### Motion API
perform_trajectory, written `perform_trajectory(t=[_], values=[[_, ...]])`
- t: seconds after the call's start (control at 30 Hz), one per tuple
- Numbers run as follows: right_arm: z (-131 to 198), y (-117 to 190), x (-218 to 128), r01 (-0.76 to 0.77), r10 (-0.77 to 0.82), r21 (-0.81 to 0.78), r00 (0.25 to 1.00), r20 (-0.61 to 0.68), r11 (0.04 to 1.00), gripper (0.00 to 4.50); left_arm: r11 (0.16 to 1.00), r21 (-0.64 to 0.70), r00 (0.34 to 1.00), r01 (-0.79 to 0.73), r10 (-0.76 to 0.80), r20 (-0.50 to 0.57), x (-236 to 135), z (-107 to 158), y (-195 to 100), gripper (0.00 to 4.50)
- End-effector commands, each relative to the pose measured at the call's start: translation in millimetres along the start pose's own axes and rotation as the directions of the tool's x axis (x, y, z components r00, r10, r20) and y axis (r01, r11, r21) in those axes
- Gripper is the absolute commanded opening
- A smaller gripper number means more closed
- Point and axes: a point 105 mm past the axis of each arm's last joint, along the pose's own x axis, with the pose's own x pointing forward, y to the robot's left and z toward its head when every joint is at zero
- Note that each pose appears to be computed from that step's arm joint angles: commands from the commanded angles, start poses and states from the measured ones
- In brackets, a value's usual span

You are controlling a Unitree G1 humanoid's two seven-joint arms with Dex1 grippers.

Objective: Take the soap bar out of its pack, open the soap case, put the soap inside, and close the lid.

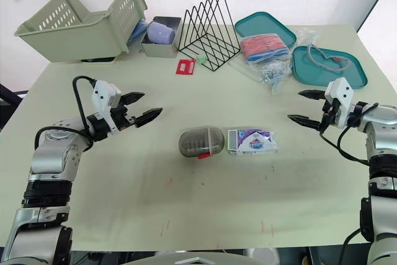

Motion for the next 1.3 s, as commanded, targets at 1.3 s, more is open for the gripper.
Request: perform_trajectory(t=[1.3], values=[[-5, 70, 41, -0.467, 0.438, -0.185, 0.881, -0.181, 0.864, 4.45, 0.927, 0.094, 0.921, 0.363, -0.372, 0.116, -52, 13, -132, 4.5]])
